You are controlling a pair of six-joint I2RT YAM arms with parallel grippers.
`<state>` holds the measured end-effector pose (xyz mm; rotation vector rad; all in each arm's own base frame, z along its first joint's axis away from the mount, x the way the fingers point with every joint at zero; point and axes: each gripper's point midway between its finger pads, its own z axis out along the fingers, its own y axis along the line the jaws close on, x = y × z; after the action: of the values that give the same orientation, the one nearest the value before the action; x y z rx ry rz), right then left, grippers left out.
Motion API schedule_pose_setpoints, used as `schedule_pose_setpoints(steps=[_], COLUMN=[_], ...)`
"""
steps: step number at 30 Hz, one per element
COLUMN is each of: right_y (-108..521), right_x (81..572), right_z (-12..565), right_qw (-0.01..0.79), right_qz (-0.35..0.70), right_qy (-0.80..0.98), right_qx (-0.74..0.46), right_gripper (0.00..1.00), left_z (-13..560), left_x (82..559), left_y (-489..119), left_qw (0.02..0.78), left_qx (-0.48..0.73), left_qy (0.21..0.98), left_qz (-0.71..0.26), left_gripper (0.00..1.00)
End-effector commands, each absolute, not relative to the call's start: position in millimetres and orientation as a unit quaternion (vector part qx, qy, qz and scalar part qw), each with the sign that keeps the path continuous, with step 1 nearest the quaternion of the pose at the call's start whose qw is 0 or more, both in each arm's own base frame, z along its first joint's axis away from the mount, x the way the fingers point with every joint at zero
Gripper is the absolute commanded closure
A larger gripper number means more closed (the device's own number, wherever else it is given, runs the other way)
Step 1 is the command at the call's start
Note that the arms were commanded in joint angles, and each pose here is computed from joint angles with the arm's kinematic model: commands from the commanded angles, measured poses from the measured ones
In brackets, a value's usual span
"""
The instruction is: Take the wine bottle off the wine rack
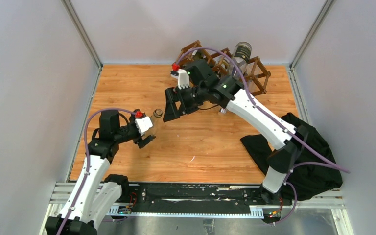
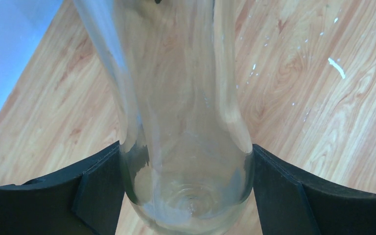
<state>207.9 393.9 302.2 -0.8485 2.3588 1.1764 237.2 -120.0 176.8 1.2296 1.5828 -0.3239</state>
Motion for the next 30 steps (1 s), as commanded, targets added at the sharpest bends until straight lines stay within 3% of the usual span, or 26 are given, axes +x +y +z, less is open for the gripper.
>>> schedule_pose_setpoints(steps=[1,10,16,30], right_y=[379.6,369.1,368.3,414.5], right_x=[223.1,208.3,190.9,195.6], right_z=[320.2,300.7,286.9,282.3], right_qw=[0.265,0.325,0.457,0.504], right_qz=[0.403,0.421,0.44,0.433], right_qy=[0.826,0.788,0.702,0.665], right_qx=[-0.292,-0.309,-0.324,-0.341], right_gripper=[0.11,0.06,0.05,0.04], left_z=[237.3,282.5,320.1,358.2], left_x=[250.2,241.3,236.1,220.6], left_y=[-134.7,-151.5,-161.7,-173.4], left_qw=[0.601,0.611,0.617,0.601], left_qx=[0.477,0.378,0.313,0.264], left_qy=[0.621,0.64,0.634,0.617], left_qz=[-0.16,-0.272,-0.347,-0.434], left_gripper=[1.0,1.0,1.0,1.0])
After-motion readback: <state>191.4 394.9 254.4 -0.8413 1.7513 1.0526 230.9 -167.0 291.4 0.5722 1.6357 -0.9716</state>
